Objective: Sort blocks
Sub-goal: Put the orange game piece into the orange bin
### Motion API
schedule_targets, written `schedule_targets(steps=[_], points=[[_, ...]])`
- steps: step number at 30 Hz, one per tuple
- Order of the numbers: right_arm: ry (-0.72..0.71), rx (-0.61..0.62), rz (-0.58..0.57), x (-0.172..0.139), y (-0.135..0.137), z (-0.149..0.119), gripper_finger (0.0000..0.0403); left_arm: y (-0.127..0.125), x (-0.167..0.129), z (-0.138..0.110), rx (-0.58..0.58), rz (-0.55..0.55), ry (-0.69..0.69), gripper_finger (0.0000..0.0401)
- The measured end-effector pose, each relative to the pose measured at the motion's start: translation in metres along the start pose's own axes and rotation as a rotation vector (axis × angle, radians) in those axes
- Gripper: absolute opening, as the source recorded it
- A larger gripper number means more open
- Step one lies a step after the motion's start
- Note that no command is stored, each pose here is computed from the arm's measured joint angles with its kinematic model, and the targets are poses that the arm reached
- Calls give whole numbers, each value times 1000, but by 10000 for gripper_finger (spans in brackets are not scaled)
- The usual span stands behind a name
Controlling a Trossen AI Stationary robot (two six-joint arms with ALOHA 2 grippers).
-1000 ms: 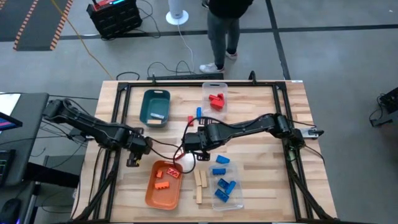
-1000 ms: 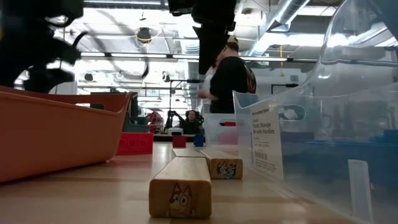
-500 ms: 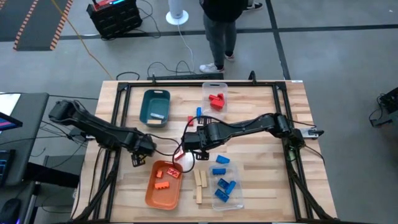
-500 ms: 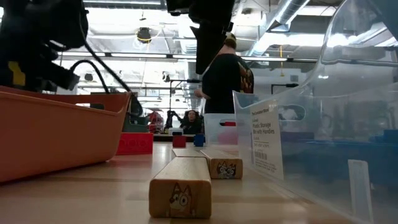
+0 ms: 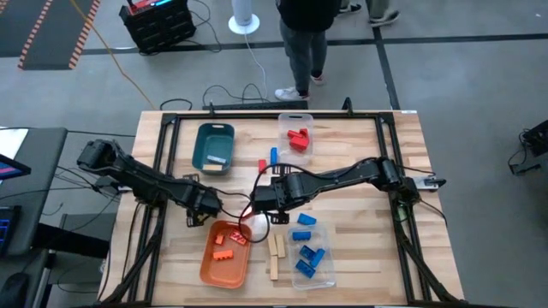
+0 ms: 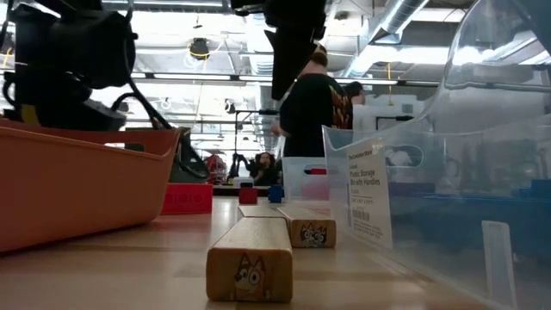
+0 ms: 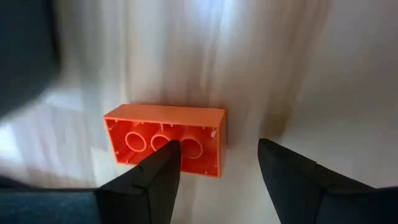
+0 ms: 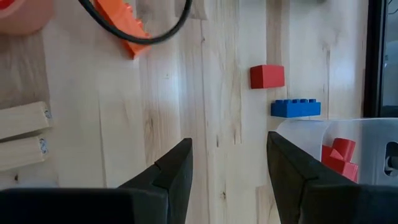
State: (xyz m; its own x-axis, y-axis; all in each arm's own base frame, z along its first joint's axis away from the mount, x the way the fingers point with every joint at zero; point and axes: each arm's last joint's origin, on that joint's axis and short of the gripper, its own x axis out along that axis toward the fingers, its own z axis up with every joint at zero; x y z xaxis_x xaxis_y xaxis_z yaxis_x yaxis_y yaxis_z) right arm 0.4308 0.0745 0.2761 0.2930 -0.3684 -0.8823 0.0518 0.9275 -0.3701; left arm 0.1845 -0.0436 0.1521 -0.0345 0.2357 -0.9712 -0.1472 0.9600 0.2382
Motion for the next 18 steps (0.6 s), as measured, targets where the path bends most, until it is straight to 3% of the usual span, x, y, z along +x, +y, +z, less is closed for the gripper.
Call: schedule_targets(steps=[11,18], points=[[2,0,0,0,0,0,177,9,-44,8,145,-29,-254,208],[-2,1,1,0,0,0,177,31,-58,7,-68,0,-352,208]])
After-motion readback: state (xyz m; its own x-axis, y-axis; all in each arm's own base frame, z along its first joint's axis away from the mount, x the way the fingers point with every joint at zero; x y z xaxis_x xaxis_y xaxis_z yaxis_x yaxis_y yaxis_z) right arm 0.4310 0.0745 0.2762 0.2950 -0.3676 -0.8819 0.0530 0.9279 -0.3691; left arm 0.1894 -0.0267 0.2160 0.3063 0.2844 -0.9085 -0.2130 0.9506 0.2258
